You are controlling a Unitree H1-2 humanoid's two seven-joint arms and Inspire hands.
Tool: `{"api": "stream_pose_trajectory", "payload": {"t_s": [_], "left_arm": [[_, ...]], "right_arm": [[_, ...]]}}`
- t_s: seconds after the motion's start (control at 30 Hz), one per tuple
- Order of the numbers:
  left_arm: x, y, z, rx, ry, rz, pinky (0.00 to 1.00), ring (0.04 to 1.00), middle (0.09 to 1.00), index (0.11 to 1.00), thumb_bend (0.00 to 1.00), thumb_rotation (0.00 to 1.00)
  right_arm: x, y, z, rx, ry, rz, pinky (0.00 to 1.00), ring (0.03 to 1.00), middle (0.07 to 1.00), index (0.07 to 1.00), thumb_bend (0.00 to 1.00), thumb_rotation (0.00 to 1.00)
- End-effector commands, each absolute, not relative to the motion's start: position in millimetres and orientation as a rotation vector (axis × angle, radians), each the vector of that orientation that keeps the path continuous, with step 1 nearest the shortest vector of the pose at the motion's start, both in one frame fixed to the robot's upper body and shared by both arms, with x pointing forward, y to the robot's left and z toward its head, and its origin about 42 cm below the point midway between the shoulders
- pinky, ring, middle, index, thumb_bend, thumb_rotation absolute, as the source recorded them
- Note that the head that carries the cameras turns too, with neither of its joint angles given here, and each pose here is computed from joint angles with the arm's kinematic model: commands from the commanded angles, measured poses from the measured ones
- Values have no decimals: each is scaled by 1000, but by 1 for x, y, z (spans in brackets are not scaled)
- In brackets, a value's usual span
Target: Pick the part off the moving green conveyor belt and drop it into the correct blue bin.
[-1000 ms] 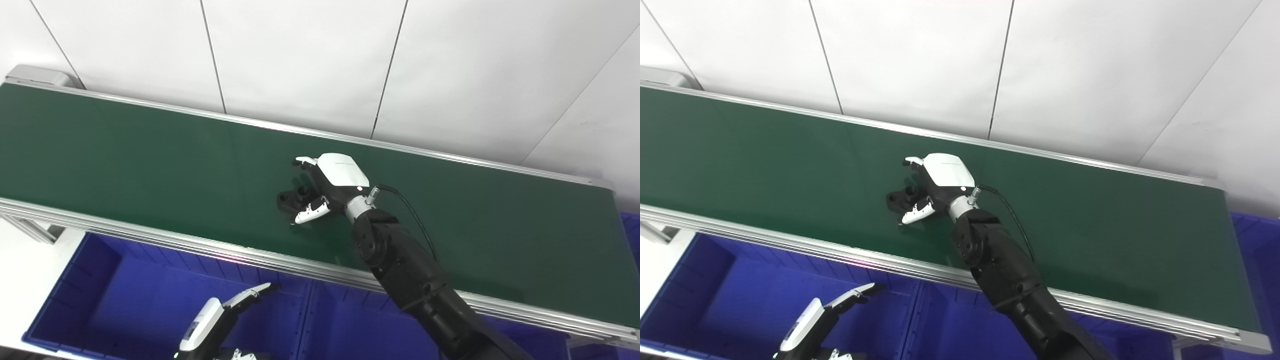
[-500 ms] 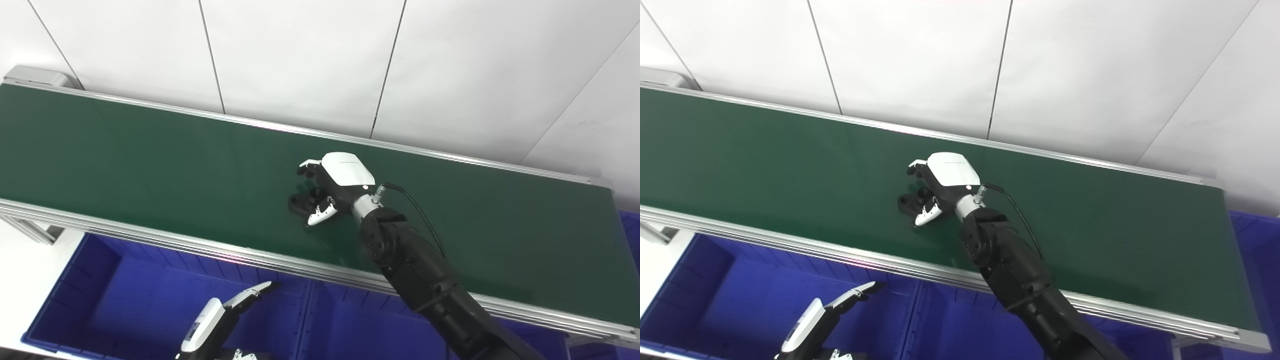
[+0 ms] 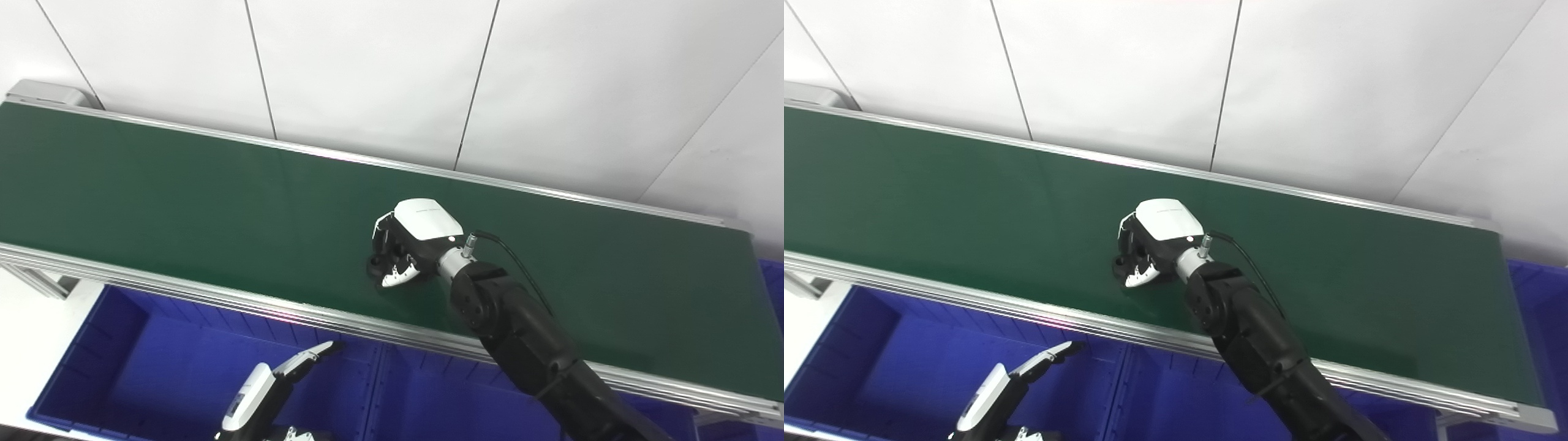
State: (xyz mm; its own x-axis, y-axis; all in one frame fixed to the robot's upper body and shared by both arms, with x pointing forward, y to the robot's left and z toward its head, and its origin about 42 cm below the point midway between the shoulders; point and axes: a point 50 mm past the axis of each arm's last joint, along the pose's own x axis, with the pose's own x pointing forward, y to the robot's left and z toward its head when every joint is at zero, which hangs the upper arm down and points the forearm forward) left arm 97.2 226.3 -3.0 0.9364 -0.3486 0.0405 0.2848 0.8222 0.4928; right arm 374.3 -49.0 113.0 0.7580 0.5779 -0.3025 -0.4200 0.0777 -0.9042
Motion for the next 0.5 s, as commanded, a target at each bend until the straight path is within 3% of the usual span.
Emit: {"api": "stream_pose_trajectory", "payload": {"t_s": [0.0,0.33,0.47], "left_arm": [[102,233,4,494,-181,-331,796,844,867,861,766,908],[104,233,5,494,-183,-337,798,849,871,864,755,915],[104,232,6,491,-181,-338,790,847,871,863,761,914]], "right_arm": [[367,-42,113,-1310,-133,803,353,389,499,529,514,0],[361,-38,129,-1285,-168,770,287,381,475,540,513,0],[356,-40,141,-1224,-189,746,308,376,487,538,512,0]]}}
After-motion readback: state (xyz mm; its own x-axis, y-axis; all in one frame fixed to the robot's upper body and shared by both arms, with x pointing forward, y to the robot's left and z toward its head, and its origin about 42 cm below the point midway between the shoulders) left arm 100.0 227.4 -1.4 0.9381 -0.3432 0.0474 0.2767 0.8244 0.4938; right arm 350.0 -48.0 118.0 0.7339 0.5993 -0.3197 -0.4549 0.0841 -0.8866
